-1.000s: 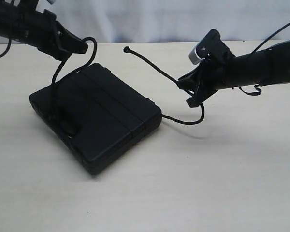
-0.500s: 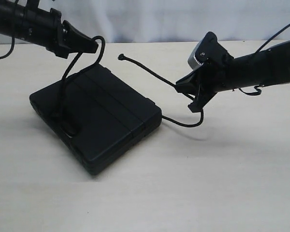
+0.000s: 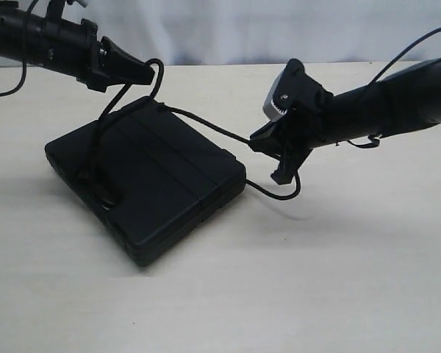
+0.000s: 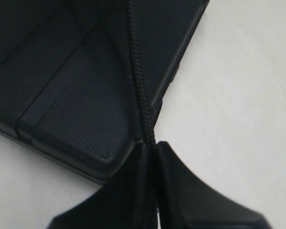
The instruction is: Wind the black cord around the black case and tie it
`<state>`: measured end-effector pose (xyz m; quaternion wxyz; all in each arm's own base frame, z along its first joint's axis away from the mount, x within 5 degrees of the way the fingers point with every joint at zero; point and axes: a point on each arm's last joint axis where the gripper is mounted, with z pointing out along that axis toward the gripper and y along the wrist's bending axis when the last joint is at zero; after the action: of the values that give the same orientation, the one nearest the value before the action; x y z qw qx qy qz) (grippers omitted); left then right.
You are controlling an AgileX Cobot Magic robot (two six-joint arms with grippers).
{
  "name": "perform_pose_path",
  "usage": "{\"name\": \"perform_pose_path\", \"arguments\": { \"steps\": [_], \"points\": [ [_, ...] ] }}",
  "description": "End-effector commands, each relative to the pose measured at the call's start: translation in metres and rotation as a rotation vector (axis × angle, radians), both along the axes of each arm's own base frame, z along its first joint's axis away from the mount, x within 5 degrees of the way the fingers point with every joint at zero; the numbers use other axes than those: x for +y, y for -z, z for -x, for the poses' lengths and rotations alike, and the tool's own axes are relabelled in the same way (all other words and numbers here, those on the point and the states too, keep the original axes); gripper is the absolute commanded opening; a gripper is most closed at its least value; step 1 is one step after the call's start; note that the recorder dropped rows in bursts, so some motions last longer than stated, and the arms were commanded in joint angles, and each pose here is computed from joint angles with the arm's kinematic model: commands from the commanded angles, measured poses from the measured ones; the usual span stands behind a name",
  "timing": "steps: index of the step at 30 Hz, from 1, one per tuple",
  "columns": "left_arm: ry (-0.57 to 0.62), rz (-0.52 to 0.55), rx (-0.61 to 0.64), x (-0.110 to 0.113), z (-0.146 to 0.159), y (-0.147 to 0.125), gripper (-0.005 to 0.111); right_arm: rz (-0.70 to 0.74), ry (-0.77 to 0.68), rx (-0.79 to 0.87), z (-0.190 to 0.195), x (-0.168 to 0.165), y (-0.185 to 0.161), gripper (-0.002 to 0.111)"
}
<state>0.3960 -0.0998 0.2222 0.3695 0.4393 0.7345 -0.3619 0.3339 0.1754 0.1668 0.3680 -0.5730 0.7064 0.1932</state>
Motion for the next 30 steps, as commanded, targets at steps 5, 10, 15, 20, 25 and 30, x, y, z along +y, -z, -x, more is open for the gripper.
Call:
{"name": "perform_pose_path", "arguments": {
  "steps": [5,10,15,20,25,30],
  "points": [
    [0.017,0.021,-0.008,-0.001,0.0,-0.004,0.0,0.013,-0.023,-0.062,-0.002,0.008,-0.008,0.004],
    [0.022,0.021,-0.002,-0.001,0.0,-0.002,0.0,0.007,-0.025,-0.075,-0.005,0.009,-0.011,0.004],
    [0.029,0.024,0.019,-0.002,-0.002,0.005,0.0,-0.034,-0.061,-0.081,-0.007,0.014,-0.021,0.004],
    [0.027,0.039,0.028,-0.003,-0.003,0.01,0.0,-0.056,-0.088,-0.076,-0.006,0.017,-0.025,0.004],
    [0.026,0.056,0.028,-0.004,-0.003,0.008,0.0,-0.062,-0.109,-0.068,-0.004,0.017,-0.025,0.004],
    [0.054,0.07,0.037,-0.006,-0.001,0.008,0.0,-0.059,-0.126,-0.076,-0.001,0.025,-0.026,0.004]
  ]
}}
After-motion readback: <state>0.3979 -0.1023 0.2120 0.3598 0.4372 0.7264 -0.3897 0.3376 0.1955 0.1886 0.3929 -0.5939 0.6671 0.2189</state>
